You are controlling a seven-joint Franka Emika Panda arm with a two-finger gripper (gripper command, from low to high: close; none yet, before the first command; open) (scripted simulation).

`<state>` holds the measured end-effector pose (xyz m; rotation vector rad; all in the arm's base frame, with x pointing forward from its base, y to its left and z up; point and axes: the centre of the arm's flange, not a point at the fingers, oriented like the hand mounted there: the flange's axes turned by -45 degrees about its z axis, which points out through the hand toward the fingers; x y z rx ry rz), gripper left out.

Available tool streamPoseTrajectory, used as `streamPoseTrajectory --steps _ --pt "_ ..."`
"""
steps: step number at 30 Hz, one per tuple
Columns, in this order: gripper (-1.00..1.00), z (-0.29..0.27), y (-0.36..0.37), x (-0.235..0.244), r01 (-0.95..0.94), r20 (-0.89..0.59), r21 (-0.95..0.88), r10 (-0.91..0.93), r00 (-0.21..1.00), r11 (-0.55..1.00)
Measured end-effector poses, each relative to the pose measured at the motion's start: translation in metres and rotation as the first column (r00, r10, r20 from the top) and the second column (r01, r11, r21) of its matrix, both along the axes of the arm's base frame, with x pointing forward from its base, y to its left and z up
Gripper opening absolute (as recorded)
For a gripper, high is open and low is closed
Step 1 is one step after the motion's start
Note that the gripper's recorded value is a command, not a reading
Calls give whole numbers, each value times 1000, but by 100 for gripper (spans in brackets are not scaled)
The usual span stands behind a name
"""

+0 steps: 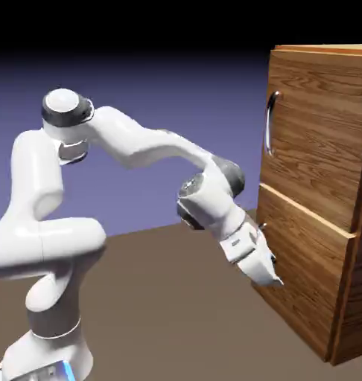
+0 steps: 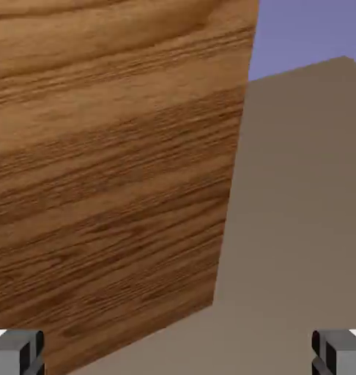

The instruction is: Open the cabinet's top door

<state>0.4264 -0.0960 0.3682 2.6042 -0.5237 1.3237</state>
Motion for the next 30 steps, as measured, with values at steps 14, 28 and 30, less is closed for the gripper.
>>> streamPoseTrajectory --steps 14,28,30 --pt "0 170 131 16 -252 543 -232 340 768 940" --pt "-100 170 83 -41 -504 543 -230 540 643 832" --pt "-100 170 72 -53 -547 543 -230 573 613 805"
